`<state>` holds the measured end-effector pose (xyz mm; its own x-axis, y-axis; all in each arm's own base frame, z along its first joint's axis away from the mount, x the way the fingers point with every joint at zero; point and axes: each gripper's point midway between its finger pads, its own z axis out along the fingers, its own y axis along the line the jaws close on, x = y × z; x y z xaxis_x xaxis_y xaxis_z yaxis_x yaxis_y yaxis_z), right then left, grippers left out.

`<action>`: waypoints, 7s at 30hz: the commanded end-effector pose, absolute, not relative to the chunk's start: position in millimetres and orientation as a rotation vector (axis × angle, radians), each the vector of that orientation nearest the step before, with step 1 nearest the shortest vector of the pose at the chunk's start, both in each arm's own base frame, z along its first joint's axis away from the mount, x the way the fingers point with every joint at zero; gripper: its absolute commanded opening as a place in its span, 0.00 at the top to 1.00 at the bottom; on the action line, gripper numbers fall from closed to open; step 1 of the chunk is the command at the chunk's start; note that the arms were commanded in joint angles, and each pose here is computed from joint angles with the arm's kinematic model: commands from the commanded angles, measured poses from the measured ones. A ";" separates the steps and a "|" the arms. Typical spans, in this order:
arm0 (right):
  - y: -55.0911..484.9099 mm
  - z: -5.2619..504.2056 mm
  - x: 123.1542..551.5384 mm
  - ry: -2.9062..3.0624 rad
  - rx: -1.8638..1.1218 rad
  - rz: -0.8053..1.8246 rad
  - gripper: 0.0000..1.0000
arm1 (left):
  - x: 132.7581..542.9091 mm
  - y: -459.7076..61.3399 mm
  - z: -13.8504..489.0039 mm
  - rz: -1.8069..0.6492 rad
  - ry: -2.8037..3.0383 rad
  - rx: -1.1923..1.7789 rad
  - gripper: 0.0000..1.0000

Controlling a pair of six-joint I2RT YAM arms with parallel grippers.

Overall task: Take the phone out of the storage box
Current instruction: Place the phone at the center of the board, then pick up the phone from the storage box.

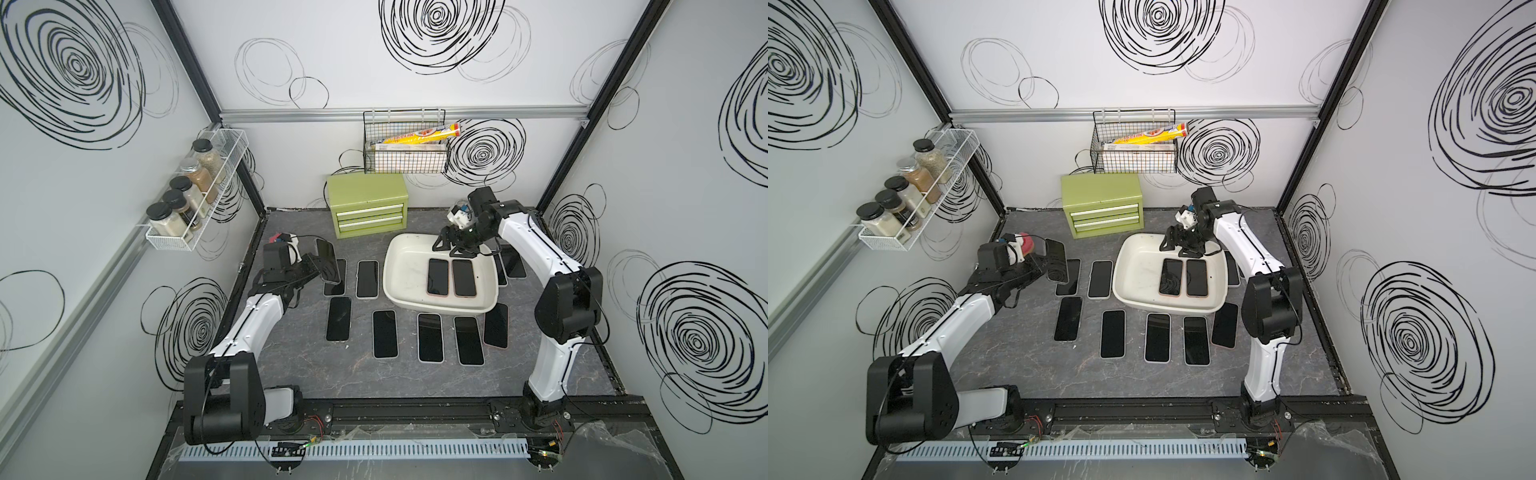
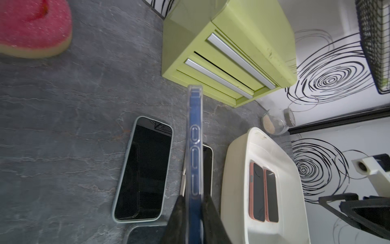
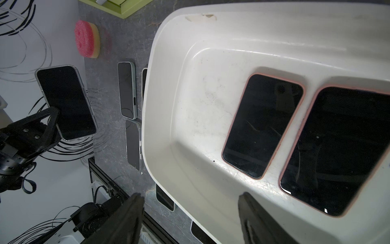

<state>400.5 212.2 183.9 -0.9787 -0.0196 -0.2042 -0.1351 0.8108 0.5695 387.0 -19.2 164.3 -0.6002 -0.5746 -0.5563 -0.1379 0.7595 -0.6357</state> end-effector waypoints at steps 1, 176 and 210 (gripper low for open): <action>217.1 175.2 398.6 2.821 -0.162 0.933 0.26 | 394.1 -3.4 169.9 -0.607 2.144 -0.467 1.00; 161.0 140.9 426.4 2.919 -0.038 0.580 0.59 | 321.0 -352.8 206.9 -1.155 2.132 0.370 0.27; 213.8 180.4 383.7 2.894 -0.171 0.833 0.62 | 379.3 -383.8 162.6 -1.116 2.244 0.259 0.35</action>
